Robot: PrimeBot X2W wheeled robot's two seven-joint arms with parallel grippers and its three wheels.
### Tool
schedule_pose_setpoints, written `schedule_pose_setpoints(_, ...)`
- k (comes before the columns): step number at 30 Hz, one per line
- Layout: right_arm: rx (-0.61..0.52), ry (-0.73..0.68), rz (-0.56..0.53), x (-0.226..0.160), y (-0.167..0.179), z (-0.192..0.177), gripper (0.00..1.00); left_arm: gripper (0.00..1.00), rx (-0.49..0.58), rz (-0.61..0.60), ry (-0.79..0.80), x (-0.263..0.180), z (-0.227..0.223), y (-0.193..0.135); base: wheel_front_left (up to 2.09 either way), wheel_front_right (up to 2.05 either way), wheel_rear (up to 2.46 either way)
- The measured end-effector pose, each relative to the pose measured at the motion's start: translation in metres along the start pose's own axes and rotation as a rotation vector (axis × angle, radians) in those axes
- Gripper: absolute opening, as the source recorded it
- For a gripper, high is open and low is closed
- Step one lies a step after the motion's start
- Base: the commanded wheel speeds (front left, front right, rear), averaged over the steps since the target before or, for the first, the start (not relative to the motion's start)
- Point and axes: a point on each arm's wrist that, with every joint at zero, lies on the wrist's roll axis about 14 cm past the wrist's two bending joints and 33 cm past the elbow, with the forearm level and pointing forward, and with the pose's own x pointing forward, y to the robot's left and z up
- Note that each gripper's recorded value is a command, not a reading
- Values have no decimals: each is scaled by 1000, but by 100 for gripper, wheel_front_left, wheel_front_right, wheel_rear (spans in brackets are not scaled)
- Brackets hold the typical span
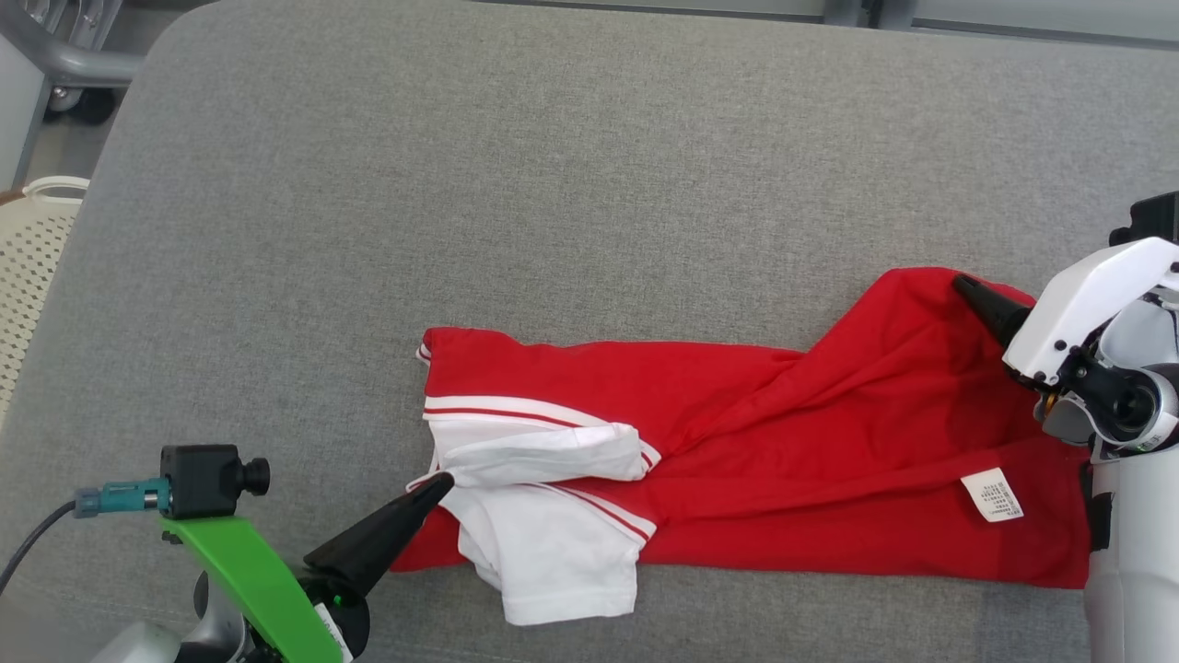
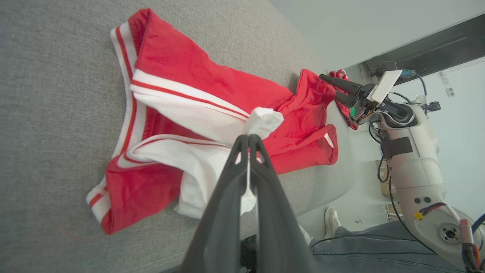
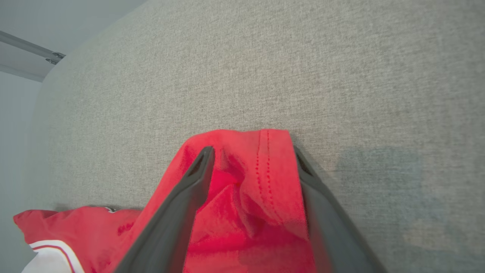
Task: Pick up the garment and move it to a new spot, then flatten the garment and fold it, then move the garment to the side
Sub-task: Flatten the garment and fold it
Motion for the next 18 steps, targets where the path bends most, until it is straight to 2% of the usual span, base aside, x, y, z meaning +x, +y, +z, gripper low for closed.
schedule_pose_setpoints(4, 0, 19, -17, 5, -3, -3, 95, 0, -2, -8, 1, 3, 1, -1, 0, 0, 0)
schedule_pose_setpoints(10, 8, 20, -19, 15, -1, -3, 83, 0, -4, -4, 2, 7, 3, 1, 0, 0, 0)
schedule_pose_setpoints(12, 7, 22, -22, 21, 0, -4, 69, 0, -3, 1, -2, 8, 4, 3, 0, 0, 0)
schedule_pose_setpoints(13, 4, 23, -22, 23, 1, -5, 55, 0, -3, 0, -3, 9, 5, 3, 0, 0, 0)
schedule_pose_setpoints(14, -2, 20, -20, 25, 2, -4, 36, 0, -4, -2, -1, 9, 4, 2, 0, 0, 0)
schedule_pose_setpoints(15, -6, 12, -18, 27, 4, -3, 24, 0, -7, -2, 0, 10, 4, 2, 0, 0, 0)
schedule_pose_setpoints(16, -11, 3, -13, 28, 6, -1, 0, 0, -8, -1, 4, 10, 2, 3, 0, 0, 0)
schedule_pose_setpoints(18, -36, -30, 5, 28, 16, 6, 0, 0, -7, 0, 4, 9, 2, 3, 0, 0, 0)
